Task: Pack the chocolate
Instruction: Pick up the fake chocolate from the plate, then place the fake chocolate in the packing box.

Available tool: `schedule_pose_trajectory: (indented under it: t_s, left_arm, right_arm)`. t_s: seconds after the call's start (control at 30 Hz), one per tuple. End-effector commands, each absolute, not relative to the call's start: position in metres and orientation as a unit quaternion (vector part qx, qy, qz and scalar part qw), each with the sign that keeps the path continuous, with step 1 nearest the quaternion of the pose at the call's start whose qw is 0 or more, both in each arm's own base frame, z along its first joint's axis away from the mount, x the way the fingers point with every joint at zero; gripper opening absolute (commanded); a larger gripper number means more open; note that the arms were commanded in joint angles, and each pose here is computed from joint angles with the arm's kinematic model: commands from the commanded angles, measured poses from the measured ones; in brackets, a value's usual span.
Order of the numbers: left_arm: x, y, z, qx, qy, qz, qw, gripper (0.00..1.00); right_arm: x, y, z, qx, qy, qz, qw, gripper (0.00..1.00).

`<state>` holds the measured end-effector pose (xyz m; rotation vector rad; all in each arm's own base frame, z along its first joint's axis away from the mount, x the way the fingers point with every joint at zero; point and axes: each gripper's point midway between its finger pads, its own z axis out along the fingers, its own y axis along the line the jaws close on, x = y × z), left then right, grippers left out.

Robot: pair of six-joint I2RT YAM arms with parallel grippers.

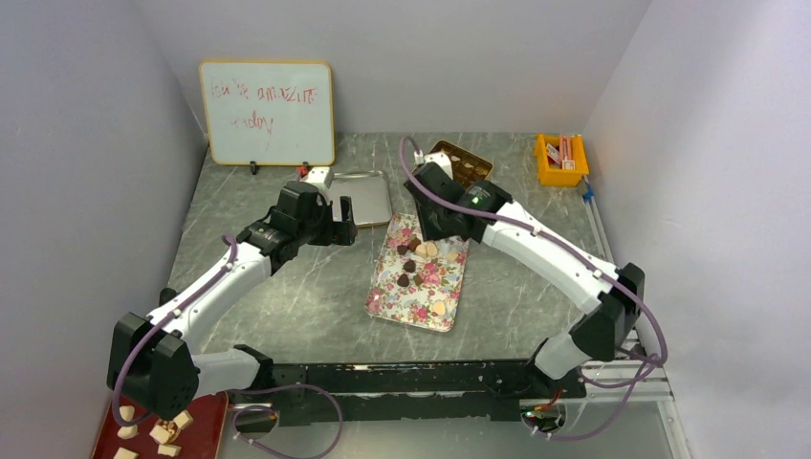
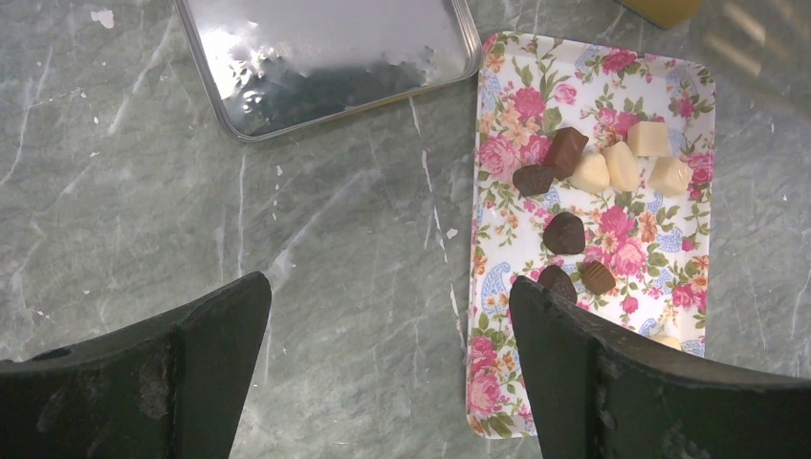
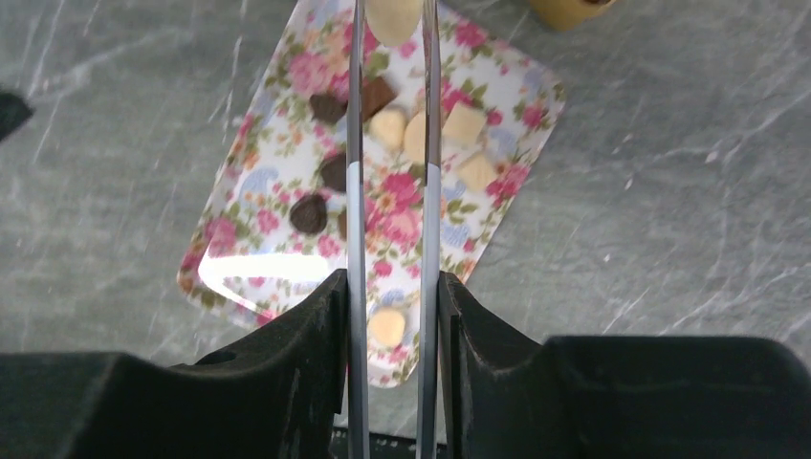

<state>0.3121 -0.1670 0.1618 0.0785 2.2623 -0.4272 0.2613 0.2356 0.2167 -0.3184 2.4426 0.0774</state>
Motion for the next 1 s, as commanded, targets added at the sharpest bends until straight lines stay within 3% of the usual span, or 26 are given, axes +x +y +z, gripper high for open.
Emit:
schedule_pose_trajectory:
  t_s: [0.0,0.43,0.97]
  left_arm:
    - [0.322,-0.173,0.182,0.039,0.882,-0.179,0.434,1.0]
    - [0.322,-0.17,0.184,0.042,0.883,-0.169,0.435,1.0]
    - [0.322,-0.171,0.178,0.037,0.887,-0.171,0.428,1.0]
  right_arm:
    - [0.322,0.224,0.245,-0.091,0.916,0.017,0.392,0.04]
    - [0.482,0.185,0.234,-0.03,0.903,-0.017,0.427,0.02]
    - [0.547,0.182,0.191,-0.023,0.905,-0.007,0.425,0.05]
